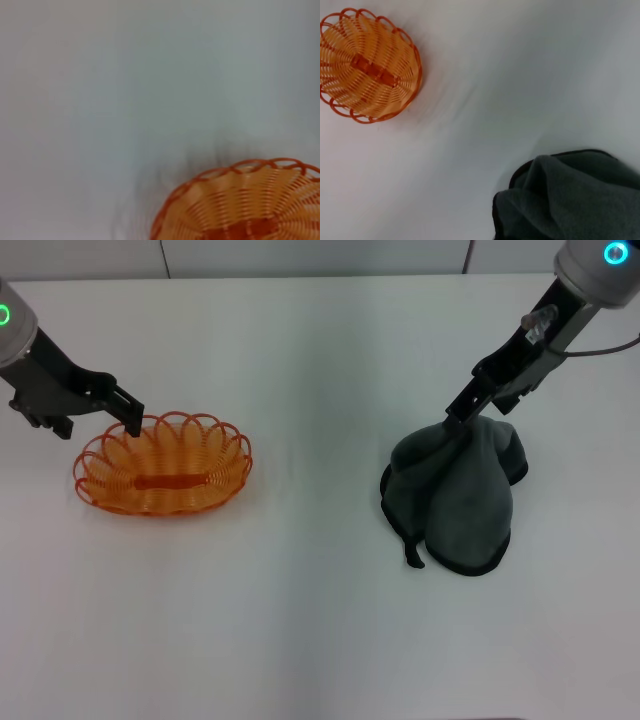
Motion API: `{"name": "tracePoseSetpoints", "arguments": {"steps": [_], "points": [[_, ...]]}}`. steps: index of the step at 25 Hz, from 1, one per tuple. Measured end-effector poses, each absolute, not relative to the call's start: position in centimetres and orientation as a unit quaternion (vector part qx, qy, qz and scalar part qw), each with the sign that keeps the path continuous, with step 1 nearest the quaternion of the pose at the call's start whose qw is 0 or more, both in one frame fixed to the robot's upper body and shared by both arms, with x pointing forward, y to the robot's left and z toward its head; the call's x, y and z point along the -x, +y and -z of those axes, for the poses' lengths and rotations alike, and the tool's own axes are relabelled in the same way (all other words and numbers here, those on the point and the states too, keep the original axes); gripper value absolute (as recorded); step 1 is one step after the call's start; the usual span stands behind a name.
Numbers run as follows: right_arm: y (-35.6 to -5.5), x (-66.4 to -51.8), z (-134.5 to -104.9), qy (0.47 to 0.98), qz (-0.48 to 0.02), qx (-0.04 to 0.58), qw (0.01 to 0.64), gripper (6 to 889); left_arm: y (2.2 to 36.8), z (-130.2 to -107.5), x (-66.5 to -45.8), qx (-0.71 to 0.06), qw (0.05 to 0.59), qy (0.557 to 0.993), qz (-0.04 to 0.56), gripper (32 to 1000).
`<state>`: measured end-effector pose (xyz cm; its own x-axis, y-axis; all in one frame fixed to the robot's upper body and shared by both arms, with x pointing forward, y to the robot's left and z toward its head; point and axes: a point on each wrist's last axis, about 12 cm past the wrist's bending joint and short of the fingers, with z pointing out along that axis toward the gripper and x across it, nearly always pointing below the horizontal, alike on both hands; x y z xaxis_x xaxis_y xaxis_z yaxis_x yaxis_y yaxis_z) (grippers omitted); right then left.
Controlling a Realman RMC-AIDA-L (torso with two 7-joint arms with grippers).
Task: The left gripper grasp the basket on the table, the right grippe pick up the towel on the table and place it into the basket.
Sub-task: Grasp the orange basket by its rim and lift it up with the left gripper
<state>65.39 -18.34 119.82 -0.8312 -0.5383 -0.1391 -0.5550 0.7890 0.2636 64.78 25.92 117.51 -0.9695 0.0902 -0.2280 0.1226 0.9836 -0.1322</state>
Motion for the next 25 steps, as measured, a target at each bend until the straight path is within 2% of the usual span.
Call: {"name": "tracePoseSetpoints", "arguments": {"steps": [14, 25], "points": [[-18.3, -65.4, -119.8, 0.943, -0.148, 0.295, 0.030, 831, 28.4, -116.1, -65.0, -0.046, 0.139, 0.988, 0.051, 898], [-18.1, -65.4, -119.9, 0.942, -0.149, 0.299, 0.032, 830, 28.9, -114.3, -64.6, -0.051, 0.136, 0.988, 0.048, 895]]}}
